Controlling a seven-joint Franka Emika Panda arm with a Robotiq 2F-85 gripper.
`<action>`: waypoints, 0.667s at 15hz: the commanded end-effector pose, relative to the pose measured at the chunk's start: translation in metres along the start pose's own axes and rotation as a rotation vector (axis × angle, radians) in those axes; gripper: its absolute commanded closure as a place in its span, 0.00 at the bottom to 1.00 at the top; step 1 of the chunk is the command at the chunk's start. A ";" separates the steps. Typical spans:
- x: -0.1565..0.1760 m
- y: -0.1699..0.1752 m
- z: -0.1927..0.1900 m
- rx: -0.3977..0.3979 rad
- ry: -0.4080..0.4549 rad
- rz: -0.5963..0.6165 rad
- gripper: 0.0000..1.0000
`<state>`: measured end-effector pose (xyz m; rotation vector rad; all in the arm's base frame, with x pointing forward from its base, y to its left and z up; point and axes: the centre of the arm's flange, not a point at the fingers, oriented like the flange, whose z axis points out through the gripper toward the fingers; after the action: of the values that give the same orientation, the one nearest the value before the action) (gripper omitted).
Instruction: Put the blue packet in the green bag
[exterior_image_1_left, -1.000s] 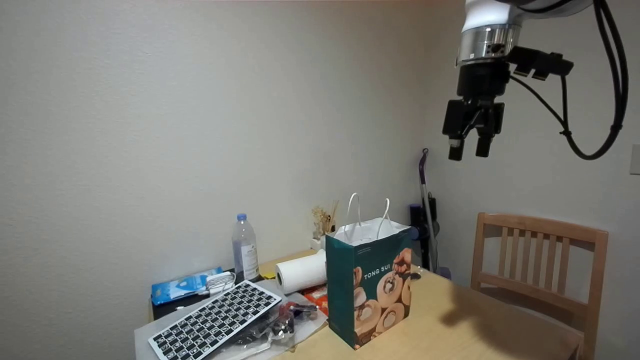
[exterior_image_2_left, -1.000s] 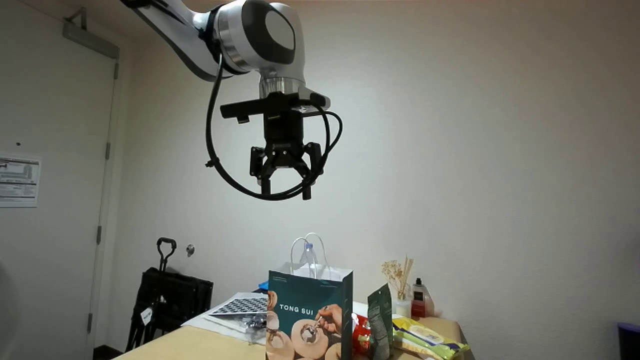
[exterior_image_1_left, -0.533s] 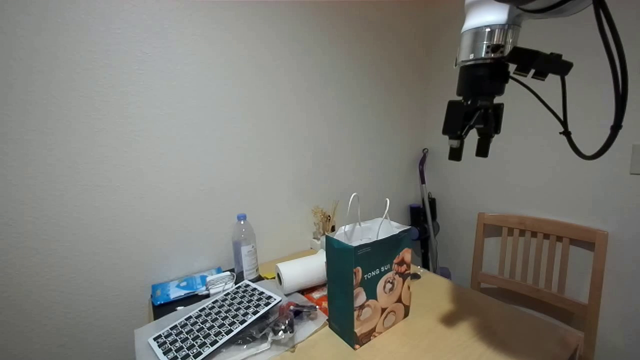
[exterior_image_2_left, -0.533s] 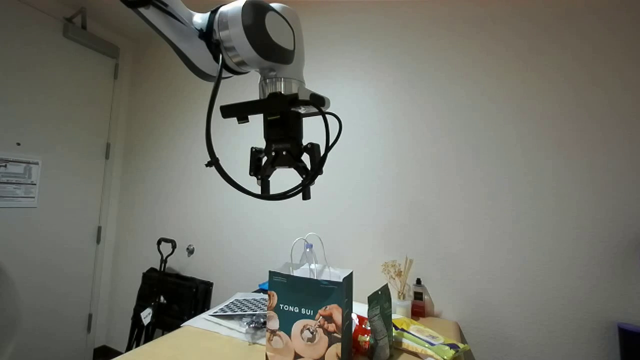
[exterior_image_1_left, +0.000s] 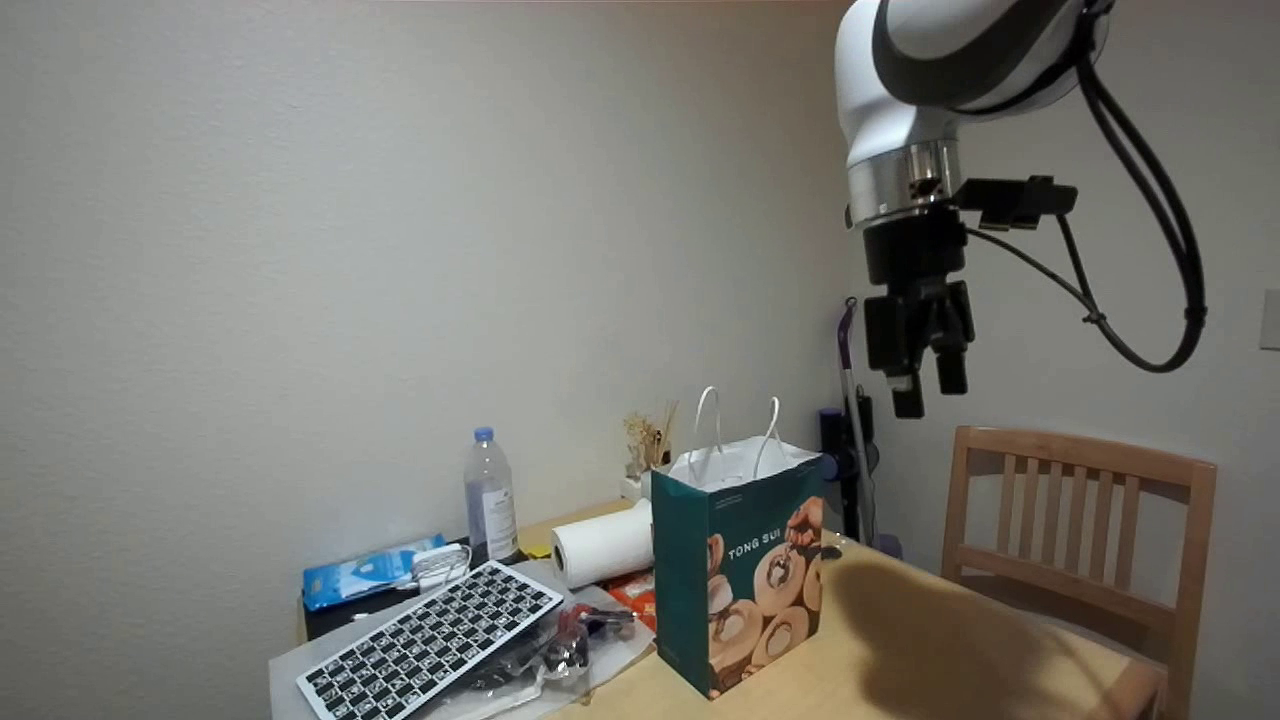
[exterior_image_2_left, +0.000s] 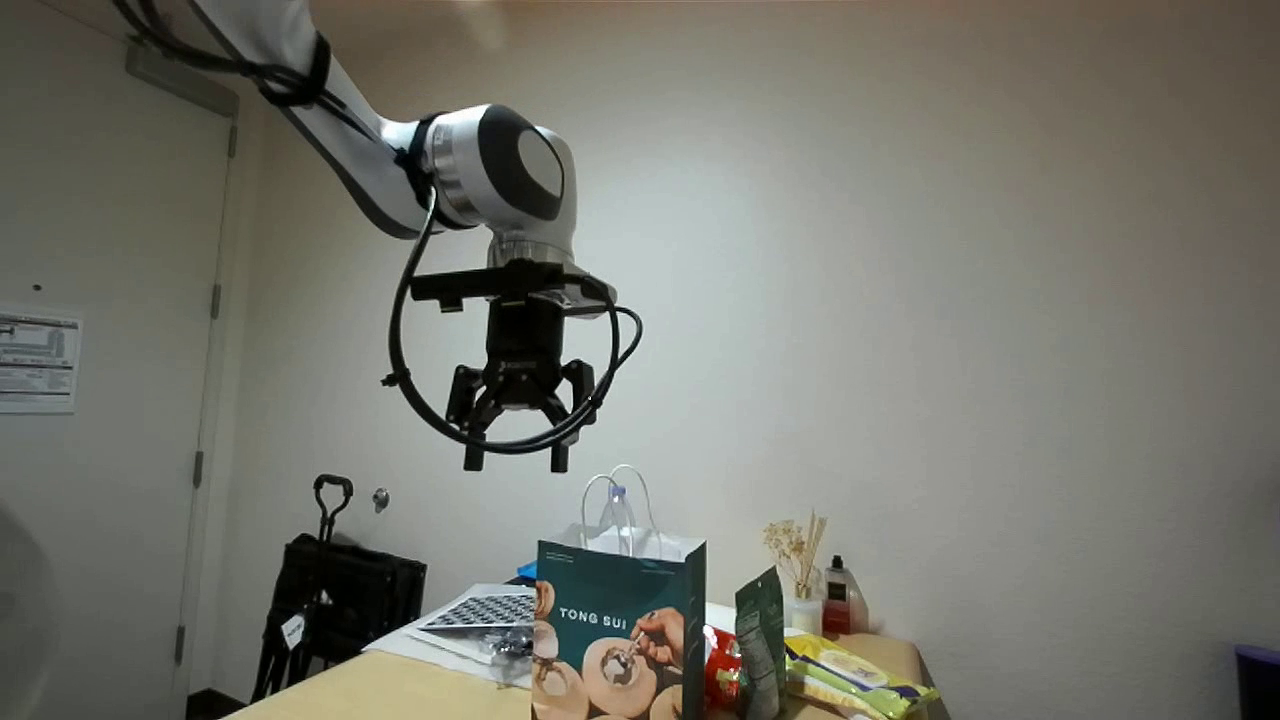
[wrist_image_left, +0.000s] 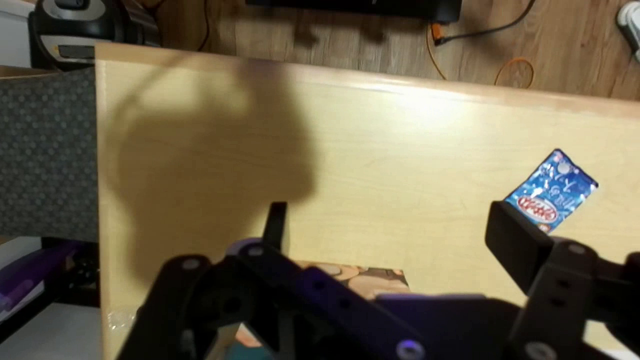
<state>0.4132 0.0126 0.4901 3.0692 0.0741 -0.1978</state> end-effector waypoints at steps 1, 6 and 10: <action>0.003 -0.005 0.008 -0.005 -0.027 -0.013 0.00; 0.007 -0.009 0.014 -0.008 -0.048 -0.022 0.00; 0.036 -0.048 0.046 0.032 -0.056 0.028 0.00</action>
<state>0.4225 0.0294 0.4668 3.0658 0.0914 -0.2682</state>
